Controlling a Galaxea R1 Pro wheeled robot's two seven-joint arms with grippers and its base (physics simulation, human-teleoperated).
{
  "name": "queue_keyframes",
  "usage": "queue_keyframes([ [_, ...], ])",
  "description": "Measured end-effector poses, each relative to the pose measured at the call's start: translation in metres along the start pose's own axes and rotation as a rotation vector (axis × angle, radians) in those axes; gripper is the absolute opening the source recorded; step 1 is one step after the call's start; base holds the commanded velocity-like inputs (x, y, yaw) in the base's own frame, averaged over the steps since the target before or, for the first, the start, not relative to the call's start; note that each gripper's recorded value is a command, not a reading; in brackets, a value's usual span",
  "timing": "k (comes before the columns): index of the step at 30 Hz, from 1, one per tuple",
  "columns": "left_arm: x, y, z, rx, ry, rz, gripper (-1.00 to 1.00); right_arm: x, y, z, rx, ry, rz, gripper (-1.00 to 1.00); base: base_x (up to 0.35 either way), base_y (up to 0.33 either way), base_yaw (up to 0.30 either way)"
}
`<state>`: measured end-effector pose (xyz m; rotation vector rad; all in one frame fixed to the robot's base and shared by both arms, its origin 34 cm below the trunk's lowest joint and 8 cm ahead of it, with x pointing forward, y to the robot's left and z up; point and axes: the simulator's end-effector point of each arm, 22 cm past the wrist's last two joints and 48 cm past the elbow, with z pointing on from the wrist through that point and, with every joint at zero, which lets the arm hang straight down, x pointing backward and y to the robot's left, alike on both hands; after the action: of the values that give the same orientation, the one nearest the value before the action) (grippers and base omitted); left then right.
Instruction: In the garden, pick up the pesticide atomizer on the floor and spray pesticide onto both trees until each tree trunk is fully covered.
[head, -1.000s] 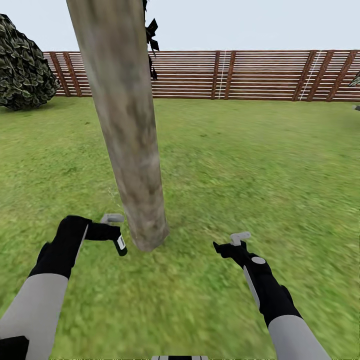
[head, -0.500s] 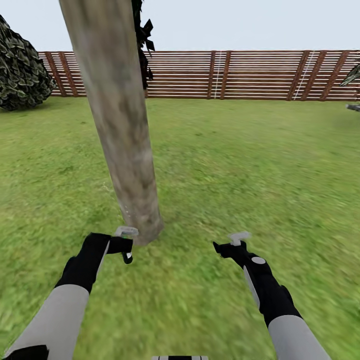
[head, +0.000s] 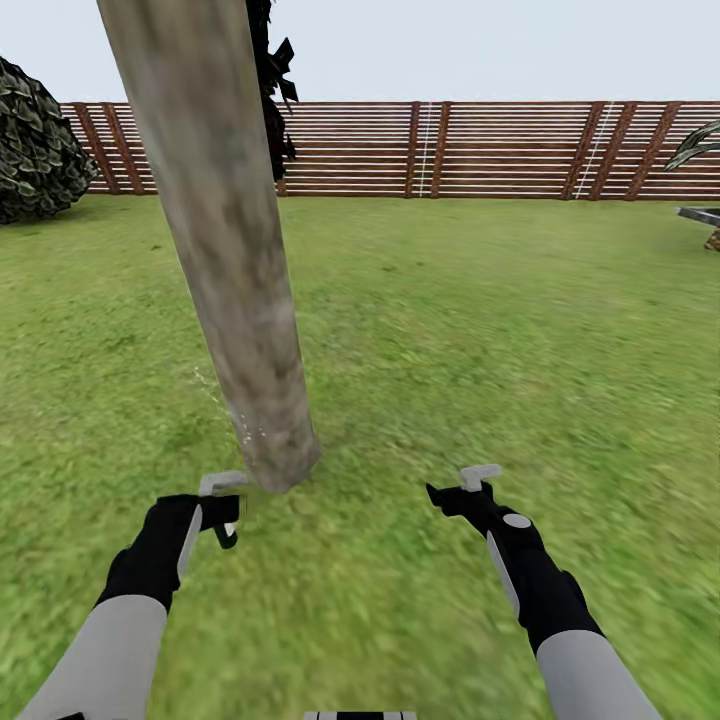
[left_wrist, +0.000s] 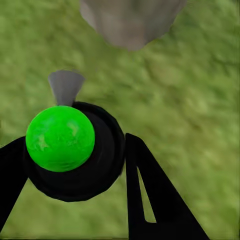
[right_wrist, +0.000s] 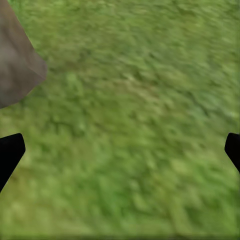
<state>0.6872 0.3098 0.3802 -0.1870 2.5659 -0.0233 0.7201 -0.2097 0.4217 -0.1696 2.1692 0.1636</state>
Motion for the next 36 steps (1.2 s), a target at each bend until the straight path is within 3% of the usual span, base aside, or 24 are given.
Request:
queue_keyframes([
  [5,0.013,-0.003,0.002,0.008,0.017,-0.019,-1.00,0.000,0.000,0.000,0.000,0.000,0.000,1.00,-0.029,0.000,0.000],
  [10,0.000,-0.004,-0.003,0.009,-0.013,-0.017,-1.00,0.000,0.000,0.000,0.000,0.000,0.000,1.00,-0.076,0.000,0.000],
  [14,-0.058,0.001,-0.035,-0.008,-0.129,-0.019,-1.00,0.000,0.000,0.000,0.001,0.000,0.000,1.00,-0.003,0.000,0.000],
  [17,-0.065,-0.009,-0.050,0.001,-0.065,-0.008,-1.00,-0.001,0.000,0.000,0.001,-0.002,0.000,1.00,0.000,0.000,0.000],
  [19,-0.082,-0.028,-0.062,0.019,-0.044,0.034,-1.00,-0.001,0.000,0.000,0.002,-0.003,-0.001,1.00,0.000,0.000,0.000],
  [22,-0.103,-0.044,-0.072,0.030,-0.061,0.073,-1.00,-0.002,0.000,0.000,0.002,-0.003,-0.001,1.00,0.000,0.000,0.000],
  [29,-0.173,-0.055,-0.101,0.044,-0.160,0.078,-1.00,-0.002,0.000,0.000,0.001,-0.003,-0.001,1.00,0.000,0.000,0.000],
  [36,-0.177,-0.053,-0.102,0.038,-0.164,0.080,-1.00,-0.001,0.000,0.000,0.001,-0.003,-0.001,1.00,-0.034,0.000,0.000],
])
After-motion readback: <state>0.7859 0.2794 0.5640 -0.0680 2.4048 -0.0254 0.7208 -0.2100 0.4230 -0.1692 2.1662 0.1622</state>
